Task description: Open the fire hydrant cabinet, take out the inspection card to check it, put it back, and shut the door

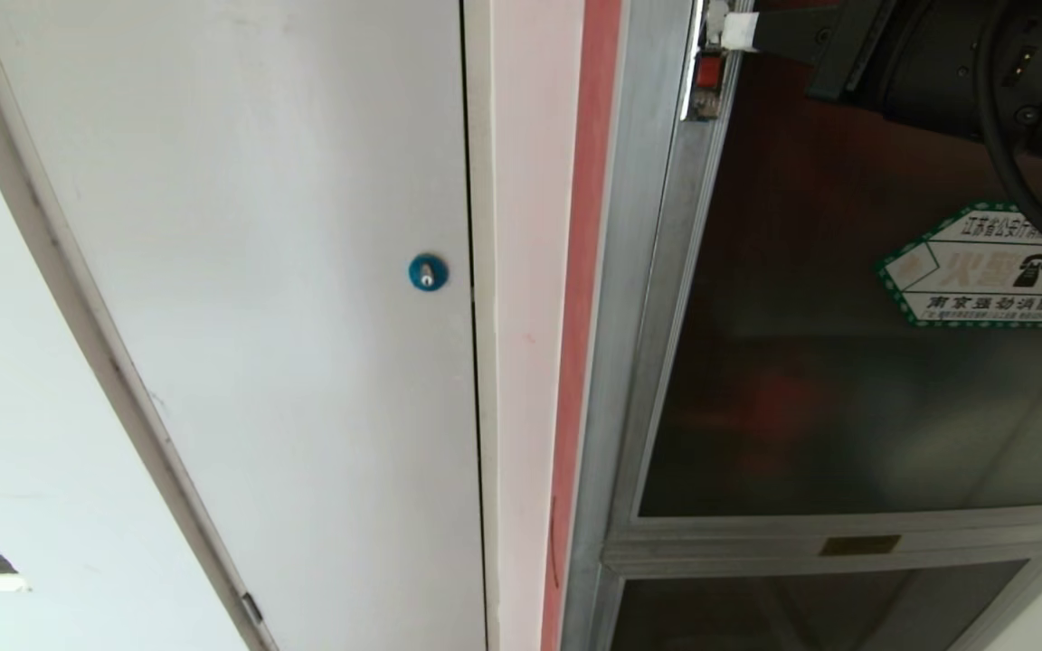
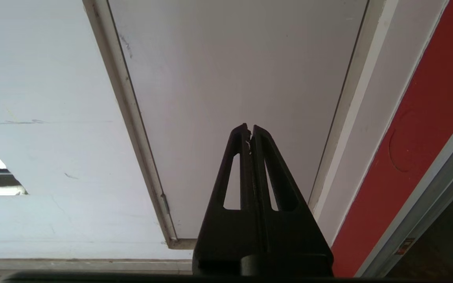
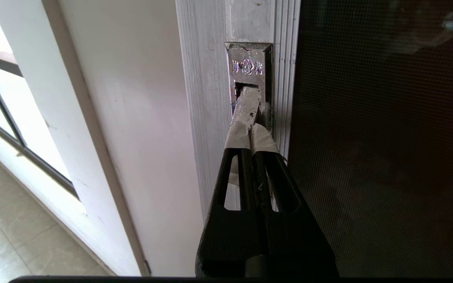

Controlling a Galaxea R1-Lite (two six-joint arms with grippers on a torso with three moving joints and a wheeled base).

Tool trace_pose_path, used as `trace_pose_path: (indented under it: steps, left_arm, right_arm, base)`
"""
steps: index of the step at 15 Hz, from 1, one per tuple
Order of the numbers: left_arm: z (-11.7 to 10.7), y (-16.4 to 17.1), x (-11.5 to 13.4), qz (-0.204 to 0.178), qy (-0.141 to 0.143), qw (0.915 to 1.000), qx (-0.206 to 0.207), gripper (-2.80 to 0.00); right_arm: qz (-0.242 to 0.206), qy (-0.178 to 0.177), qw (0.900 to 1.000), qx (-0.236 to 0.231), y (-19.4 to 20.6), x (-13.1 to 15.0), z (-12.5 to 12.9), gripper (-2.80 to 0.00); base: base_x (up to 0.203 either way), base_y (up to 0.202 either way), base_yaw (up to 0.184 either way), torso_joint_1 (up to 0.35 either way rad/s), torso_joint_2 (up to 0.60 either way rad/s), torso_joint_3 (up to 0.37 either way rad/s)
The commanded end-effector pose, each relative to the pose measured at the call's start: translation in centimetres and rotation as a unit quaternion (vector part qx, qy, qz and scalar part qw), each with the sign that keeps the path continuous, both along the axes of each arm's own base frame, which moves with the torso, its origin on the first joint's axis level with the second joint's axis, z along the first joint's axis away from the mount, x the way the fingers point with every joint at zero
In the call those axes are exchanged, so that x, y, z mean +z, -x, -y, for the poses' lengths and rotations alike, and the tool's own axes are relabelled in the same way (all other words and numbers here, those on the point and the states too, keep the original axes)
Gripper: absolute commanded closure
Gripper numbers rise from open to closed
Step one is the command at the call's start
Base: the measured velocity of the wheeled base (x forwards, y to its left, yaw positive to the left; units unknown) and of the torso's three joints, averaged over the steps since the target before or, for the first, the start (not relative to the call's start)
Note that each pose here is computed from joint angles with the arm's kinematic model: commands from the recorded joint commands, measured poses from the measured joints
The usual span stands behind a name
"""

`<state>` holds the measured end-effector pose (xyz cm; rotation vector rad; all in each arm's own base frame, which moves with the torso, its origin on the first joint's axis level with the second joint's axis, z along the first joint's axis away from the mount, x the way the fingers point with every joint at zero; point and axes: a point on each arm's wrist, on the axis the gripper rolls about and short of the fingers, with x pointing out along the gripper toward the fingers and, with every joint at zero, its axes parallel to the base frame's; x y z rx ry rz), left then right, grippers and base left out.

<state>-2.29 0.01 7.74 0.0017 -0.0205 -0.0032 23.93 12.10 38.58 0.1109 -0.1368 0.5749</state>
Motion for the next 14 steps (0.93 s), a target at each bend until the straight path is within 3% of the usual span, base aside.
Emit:
trace_pose_path:
  steps: [1,14]
  left_arm:
    - [0.0,-0.1,-0.3,-0.006,0.000,1.0000,0.000,0.00]
    - [0.0,-0.1,-0.3,-0.006,0.000,1.0000,0.000,0.00]
  right_arm:
    - [-0.005,0.003,1.000,0.000,-0.4,-0.4,-0.2,0.00]
    - [0.000,0.017,1.000,-0.006,-2.2,-0.4,-1.0,0.00]
  base:
    - [0.000,0.000,0.000,0.000,0.00,0.000]
    - [0.000,0.000,0.000,0.000,0.00,0.000]
